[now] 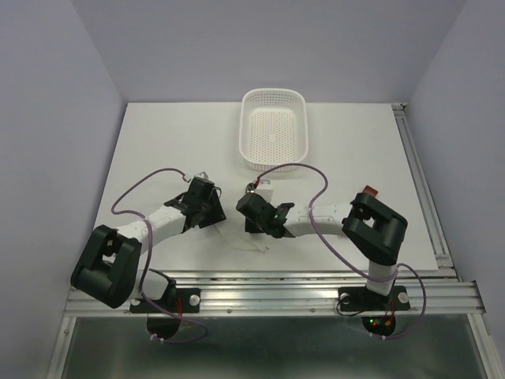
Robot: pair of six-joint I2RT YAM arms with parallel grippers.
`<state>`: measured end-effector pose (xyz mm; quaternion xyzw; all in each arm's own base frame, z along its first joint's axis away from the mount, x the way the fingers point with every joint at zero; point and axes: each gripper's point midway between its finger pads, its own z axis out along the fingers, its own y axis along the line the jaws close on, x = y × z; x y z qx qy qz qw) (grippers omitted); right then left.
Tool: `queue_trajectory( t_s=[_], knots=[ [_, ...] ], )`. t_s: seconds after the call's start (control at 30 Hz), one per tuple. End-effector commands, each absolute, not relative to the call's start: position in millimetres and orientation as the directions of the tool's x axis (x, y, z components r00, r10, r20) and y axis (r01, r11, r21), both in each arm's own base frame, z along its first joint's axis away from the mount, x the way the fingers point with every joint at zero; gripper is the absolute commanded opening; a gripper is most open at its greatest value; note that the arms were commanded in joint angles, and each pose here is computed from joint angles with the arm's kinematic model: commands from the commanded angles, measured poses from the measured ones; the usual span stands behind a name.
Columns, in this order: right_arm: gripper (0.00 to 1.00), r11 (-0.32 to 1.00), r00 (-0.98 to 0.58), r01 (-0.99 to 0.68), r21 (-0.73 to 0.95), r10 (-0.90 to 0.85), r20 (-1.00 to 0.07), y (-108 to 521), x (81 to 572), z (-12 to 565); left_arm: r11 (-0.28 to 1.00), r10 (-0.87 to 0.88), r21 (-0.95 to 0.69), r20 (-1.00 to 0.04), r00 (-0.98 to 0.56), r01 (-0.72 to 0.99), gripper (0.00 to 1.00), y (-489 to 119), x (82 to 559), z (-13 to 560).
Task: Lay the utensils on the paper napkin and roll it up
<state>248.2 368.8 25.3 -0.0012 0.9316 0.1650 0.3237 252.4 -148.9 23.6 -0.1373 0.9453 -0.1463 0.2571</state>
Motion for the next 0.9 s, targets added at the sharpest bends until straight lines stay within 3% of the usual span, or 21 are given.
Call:
queue_trajectory(
  t_s=[0.0,0.03,0.13,0.17,0.27,0.47,0.87],
  knots=[
    [0.04,0.962,-0.828,-0.107,0.251,0.054,-0.559,353,228,-3,0.919,-0.304,-0.364,-0.419,-0.855,-0.149,0.5,-157,249,19],
    [0.04,0.961,-0.826,-0.106,0.254,0.057,-0.56,353,228,-2,0.912,-0.301,-0.388,-0.41,-0.861,-0.134,0.47,-162,248,21],
    [0.04,0.958,-0.828,-0.101,0.268,0.068,-0.557,353,226,-4,0.891,-0.301,-0.444,-0.415,-0.858,-0.097,0.24,-175,255,34],
    [0.04,0.956,-0.827,-0.101,0.275,0.073,-0.558,354,227,-4,0.88,-0.296,-0.469,-0.407,-0.865,-0.08,0.12,-181,254,39],
    [0.04,0.95,-0.823,-0.103,0.294,0.085,-0.561,355,226,-3,0.837,-0.307,-0.546,-0.414,-0.857,-0.036,0.0,-197,260,66],
    [0.03,0.928,-0.805,-0.102,0.357,0.133,-0.578,356,226,-2,0.729,-0.347,-0.681,-0.459,-0.818,0.072,0.0,-232,270,136],
    [0.03,0.881,-0.765,-0.101,0.463,0.229,-0.602,354,227,5,0.676,-0.286,-0.726,-0.412,-0.865,0.123,0.0,-284,261,131]
  ],
)
